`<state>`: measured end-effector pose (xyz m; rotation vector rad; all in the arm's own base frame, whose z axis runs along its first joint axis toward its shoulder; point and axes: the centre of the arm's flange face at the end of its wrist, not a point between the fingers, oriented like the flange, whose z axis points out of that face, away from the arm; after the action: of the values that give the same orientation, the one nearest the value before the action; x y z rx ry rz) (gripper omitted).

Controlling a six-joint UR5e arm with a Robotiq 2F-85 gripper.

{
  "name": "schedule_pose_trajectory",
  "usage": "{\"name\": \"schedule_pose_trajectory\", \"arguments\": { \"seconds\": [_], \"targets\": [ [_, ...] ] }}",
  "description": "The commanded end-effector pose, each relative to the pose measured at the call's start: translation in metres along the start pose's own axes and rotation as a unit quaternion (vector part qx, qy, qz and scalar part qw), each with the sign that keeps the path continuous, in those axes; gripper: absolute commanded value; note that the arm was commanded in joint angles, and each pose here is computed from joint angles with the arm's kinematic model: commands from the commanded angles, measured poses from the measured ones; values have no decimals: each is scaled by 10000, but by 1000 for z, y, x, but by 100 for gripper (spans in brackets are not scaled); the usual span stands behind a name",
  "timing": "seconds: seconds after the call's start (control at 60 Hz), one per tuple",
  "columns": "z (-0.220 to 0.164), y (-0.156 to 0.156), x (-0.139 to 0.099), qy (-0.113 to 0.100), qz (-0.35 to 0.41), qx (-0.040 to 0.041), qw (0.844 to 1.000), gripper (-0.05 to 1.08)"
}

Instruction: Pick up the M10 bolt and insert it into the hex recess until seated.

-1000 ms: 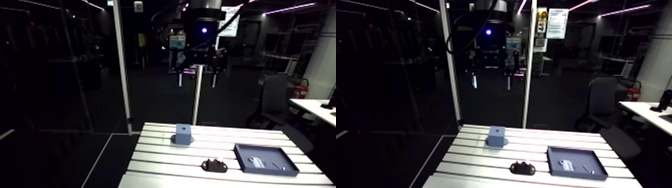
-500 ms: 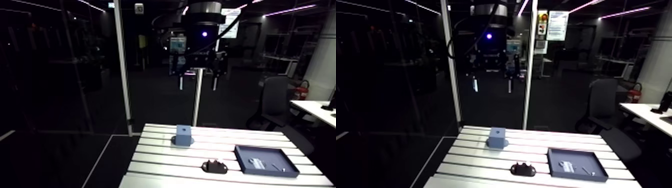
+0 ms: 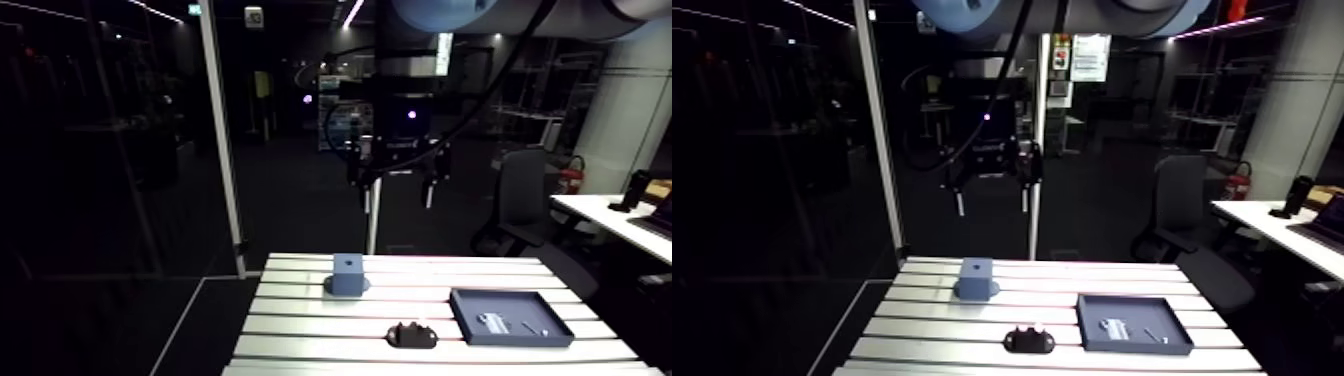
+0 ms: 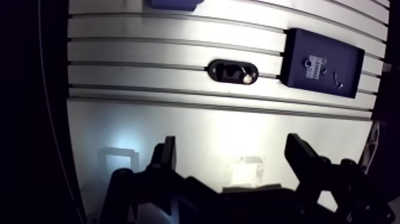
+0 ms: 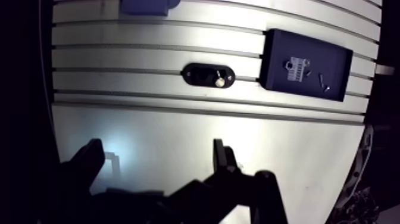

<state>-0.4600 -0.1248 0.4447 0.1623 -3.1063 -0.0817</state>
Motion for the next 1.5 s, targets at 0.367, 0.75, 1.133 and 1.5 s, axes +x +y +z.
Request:
{"name": "schedule_pose_trajectory", "arguments": {
  "seconds": [0.367,0.75,1.133,1.5],
  "targets": [
    [91,56,-6,198,35,242,9995,1],
    [145,83,-4,159,329,281,9989,2],
    [167,81,-8,470,52,169,9987,2],
    [204,89,-7,460,140,165,9987,8]
  ]
}}
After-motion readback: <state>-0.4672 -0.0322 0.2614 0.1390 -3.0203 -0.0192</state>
